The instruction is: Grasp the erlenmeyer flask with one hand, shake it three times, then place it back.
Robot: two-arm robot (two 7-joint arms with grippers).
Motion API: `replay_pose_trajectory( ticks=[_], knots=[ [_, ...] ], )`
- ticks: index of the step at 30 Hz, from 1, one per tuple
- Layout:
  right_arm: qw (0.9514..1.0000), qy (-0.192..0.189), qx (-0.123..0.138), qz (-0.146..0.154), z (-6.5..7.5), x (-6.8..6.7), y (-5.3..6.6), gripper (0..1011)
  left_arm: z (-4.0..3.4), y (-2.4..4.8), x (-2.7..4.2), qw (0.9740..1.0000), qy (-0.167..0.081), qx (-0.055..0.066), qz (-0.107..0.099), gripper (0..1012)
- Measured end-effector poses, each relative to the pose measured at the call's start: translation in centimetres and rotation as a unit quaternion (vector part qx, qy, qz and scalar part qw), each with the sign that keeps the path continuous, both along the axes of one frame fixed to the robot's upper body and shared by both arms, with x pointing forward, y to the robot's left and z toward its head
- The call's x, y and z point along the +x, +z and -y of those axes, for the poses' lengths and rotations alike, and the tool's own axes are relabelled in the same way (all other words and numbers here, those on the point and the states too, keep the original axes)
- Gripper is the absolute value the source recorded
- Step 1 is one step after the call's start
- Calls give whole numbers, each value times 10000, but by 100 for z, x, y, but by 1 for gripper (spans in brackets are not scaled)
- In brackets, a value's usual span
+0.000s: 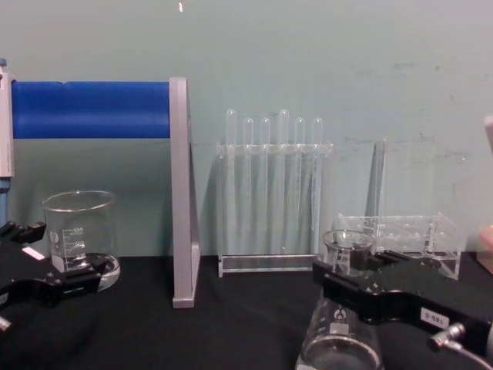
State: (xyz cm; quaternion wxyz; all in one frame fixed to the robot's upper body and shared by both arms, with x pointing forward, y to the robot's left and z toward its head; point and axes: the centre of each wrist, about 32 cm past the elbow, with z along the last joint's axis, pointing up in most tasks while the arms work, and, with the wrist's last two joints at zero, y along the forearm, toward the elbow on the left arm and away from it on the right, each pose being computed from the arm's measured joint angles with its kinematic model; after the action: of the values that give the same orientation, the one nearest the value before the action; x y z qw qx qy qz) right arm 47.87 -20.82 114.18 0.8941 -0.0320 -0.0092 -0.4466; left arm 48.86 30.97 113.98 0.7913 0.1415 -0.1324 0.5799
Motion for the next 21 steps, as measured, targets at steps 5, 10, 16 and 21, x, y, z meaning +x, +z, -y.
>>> replay_pose_trajectory(
  ticks=[5,10,16,21],
  knots=[
    [10000,0,0,0,0,0,0,723,0,0,0,10000,0,0,0,1001],
    [10000,0,-1,-1,0,-1,-1,905,0,0,0,10000,0,0,0,1001],
    [10000,0,-2,-3,0,-1,-1,1000,0,0,0,10000,0,0,0,1001],
    [10000,0,-3,-4,0,-1,-2,1000,0,0,0,10000,0,0,0,1001]
  ],
)
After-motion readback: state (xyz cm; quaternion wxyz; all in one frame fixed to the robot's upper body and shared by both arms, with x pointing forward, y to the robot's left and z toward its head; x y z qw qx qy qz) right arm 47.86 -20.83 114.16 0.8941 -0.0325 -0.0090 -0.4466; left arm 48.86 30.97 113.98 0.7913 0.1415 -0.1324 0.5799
